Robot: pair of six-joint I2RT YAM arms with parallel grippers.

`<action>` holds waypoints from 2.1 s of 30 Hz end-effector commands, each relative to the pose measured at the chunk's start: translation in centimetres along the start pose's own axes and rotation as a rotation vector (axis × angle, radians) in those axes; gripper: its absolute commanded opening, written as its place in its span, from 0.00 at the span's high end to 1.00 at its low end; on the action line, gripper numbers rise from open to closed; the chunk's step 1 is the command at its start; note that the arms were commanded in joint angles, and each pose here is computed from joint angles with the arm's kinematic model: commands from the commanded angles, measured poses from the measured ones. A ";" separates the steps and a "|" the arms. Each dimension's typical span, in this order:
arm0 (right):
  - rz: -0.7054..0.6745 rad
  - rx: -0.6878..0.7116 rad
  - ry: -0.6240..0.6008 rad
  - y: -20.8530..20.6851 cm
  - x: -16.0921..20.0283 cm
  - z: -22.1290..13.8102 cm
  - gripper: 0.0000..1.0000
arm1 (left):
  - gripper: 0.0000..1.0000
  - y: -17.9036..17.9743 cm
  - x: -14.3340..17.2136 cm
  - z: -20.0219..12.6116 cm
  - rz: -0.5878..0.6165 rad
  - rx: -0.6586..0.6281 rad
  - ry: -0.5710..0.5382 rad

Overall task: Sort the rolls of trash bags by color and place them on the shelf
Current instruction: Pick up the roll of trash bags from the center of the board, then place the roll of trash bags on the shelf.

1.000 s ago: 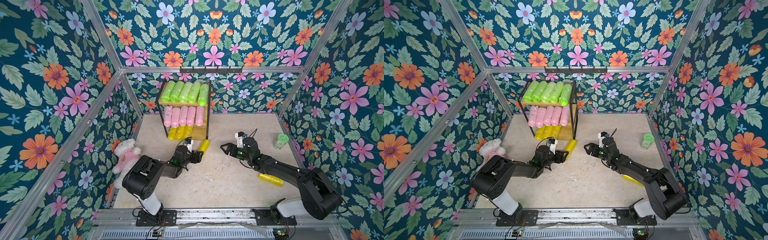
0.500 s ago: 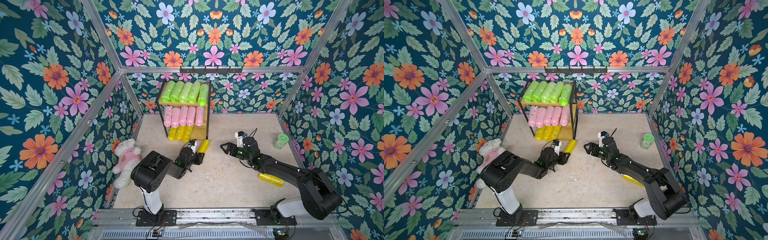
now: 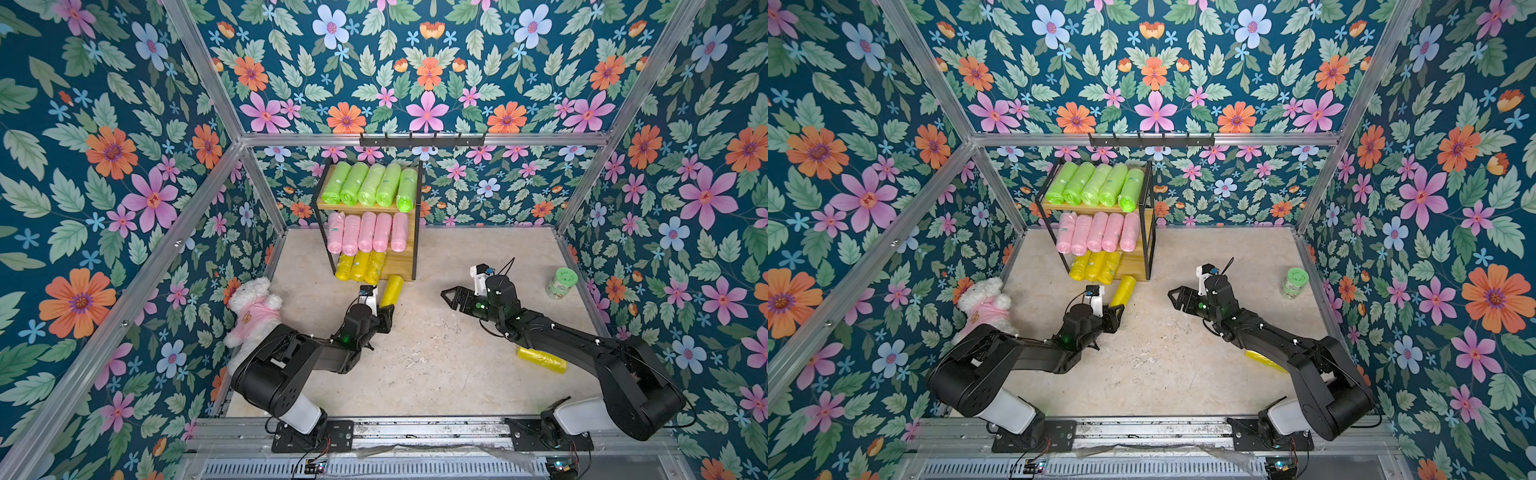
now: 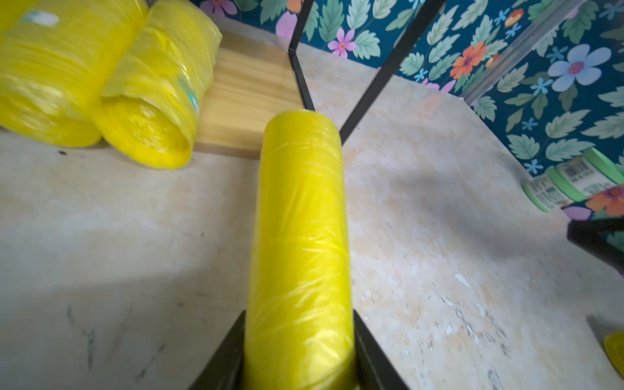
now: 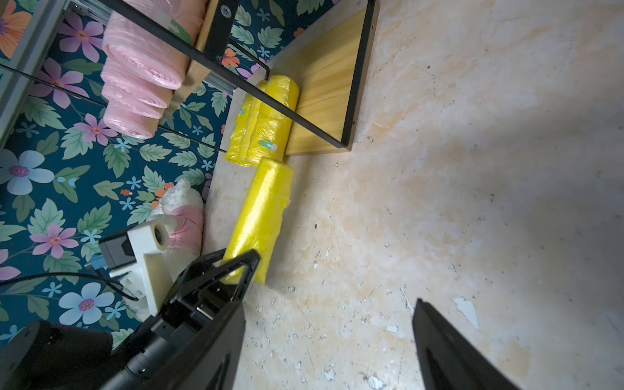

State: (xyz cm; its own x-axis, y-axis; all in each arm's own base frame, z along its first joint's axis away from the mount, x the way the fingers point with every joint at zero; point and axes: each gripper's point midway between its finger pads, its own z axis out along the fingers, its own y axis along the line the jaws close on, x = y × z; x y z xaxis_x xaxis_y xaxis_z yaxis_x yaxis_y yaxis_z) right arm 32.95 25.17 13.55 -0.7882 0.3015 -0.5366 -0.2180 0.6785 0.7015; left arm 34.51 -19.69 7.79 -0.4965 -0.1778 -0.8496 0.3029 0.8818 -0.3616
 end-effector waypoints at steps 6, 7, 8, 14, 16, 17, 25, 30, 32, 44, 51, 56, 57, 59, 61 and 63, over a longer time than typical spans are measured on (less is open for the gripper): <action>-0.011 -0.014 -0.017 0.5 -0.3 -0.4 0.17 | 0.56 1.0 -3.6 3.6 -0.006 -0.108 -0.095; -0.013 -0.015 -0.016 0.5 -0.3 -0.4 0.17 | 0.56 1.2 -3.8 4.1 -0.014 -0.119 -0.104; -0.012 -0.013 -0.014 0.5 -0.2 -0.5 0.17 | 0.56 1.2 -3.9 4.5 -0.017 -0.125 -0.110; -0.014 -0.016 -0.022 0.7 -0.3 -0.9 0.17 | 0.54 2.0 -4.4 6.7 -0.055 -0.175 -0.139; -0.010 -0.020 -0.022 0.7 -0.3 -0.8 0.17 | 0.54 2.0 -4.3 7.4 -0.061 -0.176 -0.137; -0.009 -0.024 -0.018 0.7 -0.2 -0.8 0.17 | 0.54 2.1 -4.3 7.7 -0.065 -0.178 -0.137; -0.004 -0.030 -0.017 0.7 -0.1 -0.7 0.17 | 0.54 2.1 -5.0 9.5 -0.086 -0.194 -0.151; 0.000 -0.032 -0.013 0.7 -0.1 -0.6 0.17 | 0.54 2.2 -5.3 10.9 -0.104 -0.209 -0.151; -0.001 -0.031 -0.012 0.7 -0.1 -0.6 0.17 | 0.54 2.1 -5.0 11.3 -0.112 -0.205 -0.138; 0.001 -0.033 -0.011 0.8 -0.2 -0.5 0.18 | 0.35 1.9 -5.2 9.9 -0.181 -0.185 -0.153; 0.001 -0.030 -0.009 0.8 -0.1 -0.6 0.18 | 0.31 1.1 -5.2 7.5 -0.268 -0.124 -0.155; 0.001 -0.026 -0.013 0.6 -0.1 -0.6 0.18 | 0.31 0.1 -5.1 5.1 -0.332 -0.054 -0.152; 0.002 -0.026 -0.013 0.6 -0.1 -0.5 0.18 | 0.31 0.1 -4.9 4.7 -0.344 -0.051 -0.148; 0.003 -0.028 -0.012 0.5 0.0 -0.4 0.18 | 0.35 0.2 -4.5 4.3 -0.375 -0.044 -0.136; 0.004 -0.031 -0.008 0.6 0.0 -0.3 0.18 | 0.42 0.0 -4.1 4.5 -0.384 -0.031 -0.120; 0.003 -0.032 -0.007 0.7 0.0 -0.2 0.18 | 0.50 0.0 -3.9 4.9 -0.385 -0.026 -0.117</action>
State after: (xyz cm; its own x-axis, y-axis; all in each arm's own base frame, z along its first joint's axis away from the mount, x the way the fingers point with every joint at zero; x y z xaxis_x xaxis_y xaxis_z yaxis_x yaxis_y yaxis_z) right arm 32.51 25.06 13.60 -0.7887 0.3029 -0.5350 -0.2204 0.6731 0.7059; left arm 40.21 -20.61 8.81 -0.4713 -0.5160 -0.7153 0.0754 0.7845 -0.6156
